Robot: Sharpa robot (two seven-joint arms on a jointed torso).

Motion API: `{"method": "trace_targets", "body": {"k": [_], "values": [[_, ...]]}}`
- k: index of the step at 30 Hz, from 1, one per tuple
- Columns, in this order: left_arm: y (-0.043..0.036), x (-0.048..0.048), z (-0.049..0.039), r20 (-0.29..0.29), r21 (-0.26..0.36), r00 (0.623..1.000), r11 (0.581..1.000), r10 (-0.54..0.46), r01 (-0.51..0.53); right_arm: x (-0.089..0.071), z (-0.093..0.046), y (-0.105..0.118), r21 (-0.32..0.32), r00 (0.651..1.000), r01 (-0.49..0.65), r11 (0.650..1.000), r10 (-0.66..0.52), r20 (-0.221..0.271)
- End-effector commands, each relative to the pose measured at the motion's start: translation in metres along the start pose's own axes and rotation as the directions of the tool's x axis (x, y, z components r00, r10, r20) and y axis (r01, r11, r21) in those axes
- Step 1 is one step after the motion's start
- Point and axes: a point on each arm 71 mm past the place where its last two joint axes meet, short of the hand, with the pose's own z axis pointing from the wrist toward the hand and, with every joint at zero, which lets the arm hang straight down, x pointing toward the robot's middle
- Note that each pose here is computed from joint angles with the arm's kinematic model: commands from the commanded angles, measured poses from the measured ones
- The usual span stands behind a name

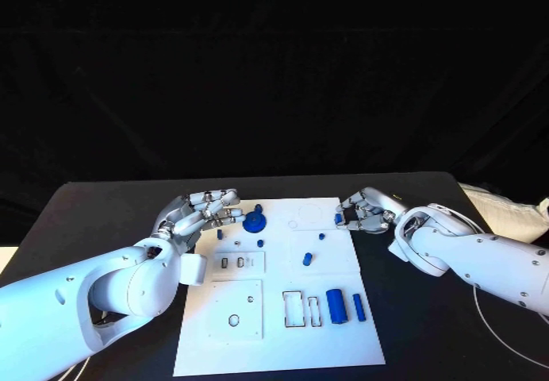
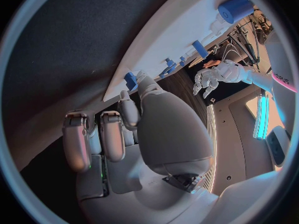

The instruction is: Assemble the parts on the task board

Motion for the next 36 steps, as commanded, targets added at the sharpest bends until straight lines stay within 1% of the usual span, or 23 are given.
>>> {"method": "trace_targets", "body": {"k": [1, 20, 27, 31, 36], "values": [[-0.0002, 0.0031, 0.0005, -0.024, 0.003, 1.000, 1.000, -0.013, 0.013, 0.003, 0.001, 0.001, 0.002, 1.000, 0.009, 1.000, -0.009, -0.015], [0.0001, 0.0034, 0.0004, -0.026, 0.000, 1.000, 1.000, -0.014, 0.014, 0.007, 0.004, 0.004, -0.003, 1.000, 0.011, 1.000, -0.011, -0.028], [0.0001, 0.0033, 0.0004, -0.025, 0.000, 1.000, 1.000, -0.014, 0.014, 0.007, 0.004, 0.004, 0.000, 1.000, 0.016, 1.000, -0.016, -0.025], [0.0001, 0.0035, 0.0004, -0.026, 0.000, 1.000, 1.000, -0.014, 0.014, 0.007, 0.005, 0.006, -0.004, 1.000, 0.015, 1.000, -0.015, -0.012], [0.0001, 0.0023, 0.0004, -0.022, 0.000, 1.000, 1.000, -0.012, 0.012, 0.003, 0.006, 0.014, 0.010, 0.999, 0.002, 1.000, -0.003, 0.038]]}}
